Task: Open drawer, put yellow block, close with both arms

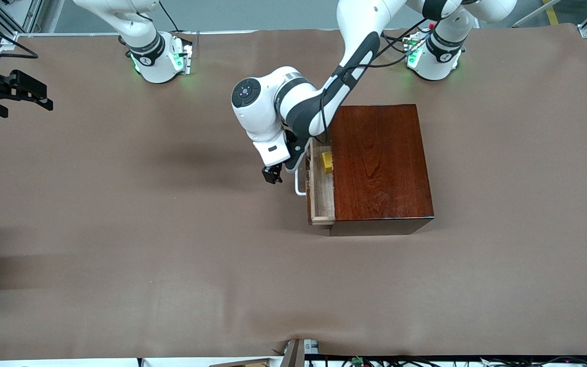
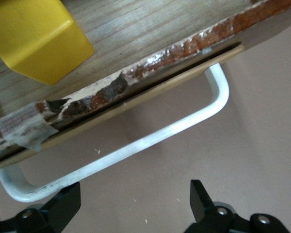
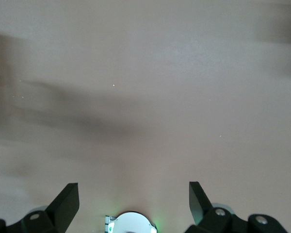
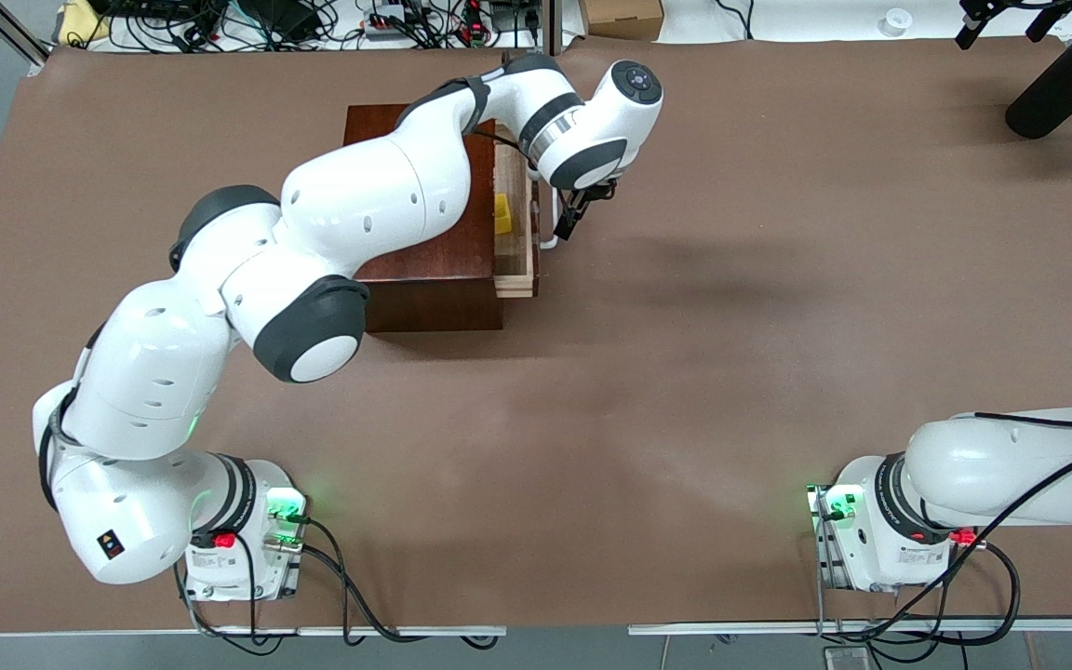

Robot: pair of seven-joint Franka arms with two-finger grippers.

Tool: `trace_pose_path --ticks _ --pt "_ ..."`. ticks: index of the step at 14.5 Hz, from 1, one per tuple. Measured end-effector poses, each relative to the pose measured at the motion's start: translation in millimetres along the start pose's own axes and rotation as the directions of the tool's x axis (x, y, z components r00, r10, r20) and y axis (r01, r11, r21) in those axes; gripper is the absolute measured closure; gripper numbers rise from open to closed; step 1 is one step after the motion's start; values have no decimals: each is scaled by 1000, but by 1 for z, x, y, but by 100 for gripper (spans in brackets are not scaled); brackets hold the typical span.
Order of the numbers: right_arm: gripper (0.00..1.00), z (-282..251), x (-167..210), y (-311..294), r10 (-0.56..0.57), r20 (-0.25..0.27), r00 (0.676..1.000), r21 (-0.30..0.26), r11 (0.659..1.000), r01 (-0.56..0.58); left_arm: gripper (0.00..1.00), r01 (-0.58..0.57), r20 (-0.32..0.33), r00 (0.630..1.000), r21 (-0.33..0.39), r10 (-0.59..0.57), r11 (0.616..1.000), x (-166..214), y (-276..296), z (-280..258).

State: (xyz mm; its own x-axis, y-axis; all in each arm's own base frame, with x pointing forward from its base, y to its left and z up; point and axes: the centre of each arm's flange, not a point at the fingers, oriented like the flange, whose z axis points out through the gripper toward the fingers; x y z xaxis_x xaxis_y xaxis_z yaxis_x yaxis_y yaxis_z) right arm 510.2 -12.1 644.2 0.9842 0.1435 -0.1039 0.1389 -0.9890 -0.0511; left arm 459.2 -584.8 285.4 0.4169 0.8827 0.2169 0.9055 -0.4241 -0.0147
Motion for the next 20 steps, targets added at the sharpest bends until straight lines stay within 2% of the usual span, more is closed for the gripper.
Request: trace_pose_path --ticks 5,8,16,20 --pt "0 1 -1 0 0 8 1000 1 1000 0 0 27 -71 997 101 -20 994 25 -3 16" --pt "0 1 -1 0 0 8 1000 1 1000 0 0 40 -96 995 132 -28 990 35 -3 21" --pt "0 1 -1 0 1 9 1000 2 1000 -1 0 41 -117 993 145 -24 989 38 -5 23" --pt "0 1 -2 4 11 8 1000 2 1000 -11 0 -15 -118 992 140 32 990 34 -6 22"
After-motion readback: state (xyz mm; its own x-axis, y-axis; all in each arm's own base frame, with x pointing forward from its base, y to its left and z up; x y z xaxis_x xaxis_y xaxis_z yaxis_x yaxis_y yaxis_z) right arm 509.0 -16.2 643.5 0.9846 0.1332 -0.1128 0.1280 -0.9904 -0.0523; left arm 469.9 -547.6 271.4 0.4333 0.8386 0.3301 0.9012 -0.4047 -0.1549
